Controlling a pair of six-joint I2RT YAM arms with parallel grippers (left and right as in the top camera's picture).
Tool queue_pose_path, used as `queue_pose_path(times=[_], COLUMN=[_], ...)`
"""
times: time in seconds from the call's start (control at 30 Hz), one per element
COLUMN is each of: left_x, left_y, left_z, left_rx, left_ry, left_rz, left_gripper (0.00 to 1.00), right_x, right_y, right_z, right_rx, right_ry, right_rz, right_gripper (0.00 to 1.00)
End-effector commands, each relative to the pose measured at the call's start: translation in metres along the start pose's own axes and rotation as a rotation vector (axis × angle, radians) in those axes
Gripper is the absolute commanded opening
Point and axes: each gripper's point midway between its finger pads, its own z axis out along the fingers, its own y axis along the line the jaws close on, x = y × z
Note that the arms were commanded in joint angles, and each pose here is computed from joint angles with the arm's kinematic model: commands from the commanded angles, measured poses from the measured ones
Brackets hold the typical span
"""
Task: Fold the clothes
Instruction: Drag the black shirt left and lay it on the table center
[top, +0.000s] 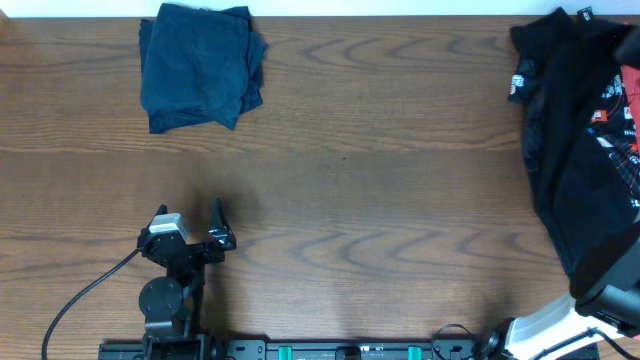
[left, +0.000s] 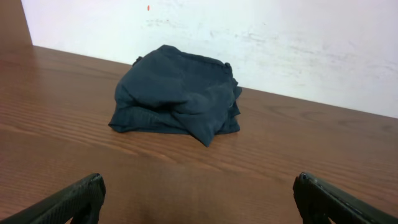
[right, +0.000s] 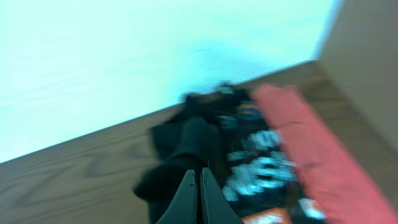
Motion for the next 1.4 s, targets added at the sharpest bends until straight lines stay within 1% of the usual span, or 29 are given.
queue_pose_path(times=[0.0, 0.17, 0.3, 0.47, 0.6, 0.7, 0.83, 1.0, 1.07, 1.1, 1.13, 1.17, 1.23, 1.33, 1.37], left_x=[0.016, 0.016, 0.016, 0.016, 0.016, 0.016, 0.016, 0.016, 0.016, 0.016, 0.016, 0.016, 0.016, 0.016, 0.016], left_y=[0.004, 0.004, 0.004, 0.004, 0.004, 0.004, 0.004, 0.004, 0.004, 0.004, 0.004, 0.004, 0.004, 0.004, 0.004], left_z=[0.001, 0.001, 0.001, 0.001, 0.001, 0.001, 0.001, 0.001, 0.001, 0.001, 0.001, 0.001, 0.001, 0.001, 0.001], left_rx=[-0.014, -0.014, -0.014, -0.014, -0.014, -0.014, -0.014, -0.014, -0.014, -0.014, -0.014, -0.014, -0.014, -0.014, -0.014], left_ry=[0.051, 0.051, 0.051, 0.051, 0.051, 0.051, 0.051, 0.051, 0.051, 0.051, 0.051, 0.051, 0.051, 0.051, 0.051], left_rz=[0.004, 0.004, 0.004, 0.004, 0.004, 0.004, 0.004, 0.004, 0.004, 0.004, 0.004, 0.004, 0.004, 0.004, 0.004], left_gripper=[0.98, 0.98, 0.98, 0.98, 0.98, 0.98, 0.98, 0.98, 0.98, 0.98, 0.98, 0.98, 0.98, 0.98, 0.98], right_x=[0.002, 0.021, 0.041, 0.074, 0.102, 0.124, 0.153, 0.2, 0.218, 0.223, 0.224, 0.223, 0.213, 0.186, 0.174], right_y=[0.064, 0.156, 0.232, 0.319, 0.378, 0.414, 0.449, 0.485, 0.493, 0.494, 0.494, 0.492, 0.484, 0.463, 0.453], right_z=[-0.002, -0.006, -0.019, -0.049, -0.081, -0.106, -0.138, -0.184, -0.198, -0.2, -0.199, -0.196, -0.187, -0.171, -0.165], right_rx=[-0.133, -0.293, -0.42, -0.574, -0.708, -0.784, -0.87, -0.985, -1.0, -0.987, -0.957, -0.912, -0.822, -0.699, -0.661], right_ry=[0.011, 0.049, 0.07, 0.102, 0.132, 0.154, 0.196, 0.291, 0.318, 0.315, 0.303, 0.283, 0.238, 0.176, 0.16], right_rz=[-0.027, -0.106, -0.178, -0.264, -0.325, -0.368, -0.412, -0.486, -0.527, -0.554, -0.571, -0.58, -0.586, -0.565, -0.549], right_gripper=[0.01, 0.01, 0.01, 0.01, 0.01, 0.01, 0.01, 0.01, 0.01, 0.03, 0.17, 0.44, 0.5, 0.59, 0.59])
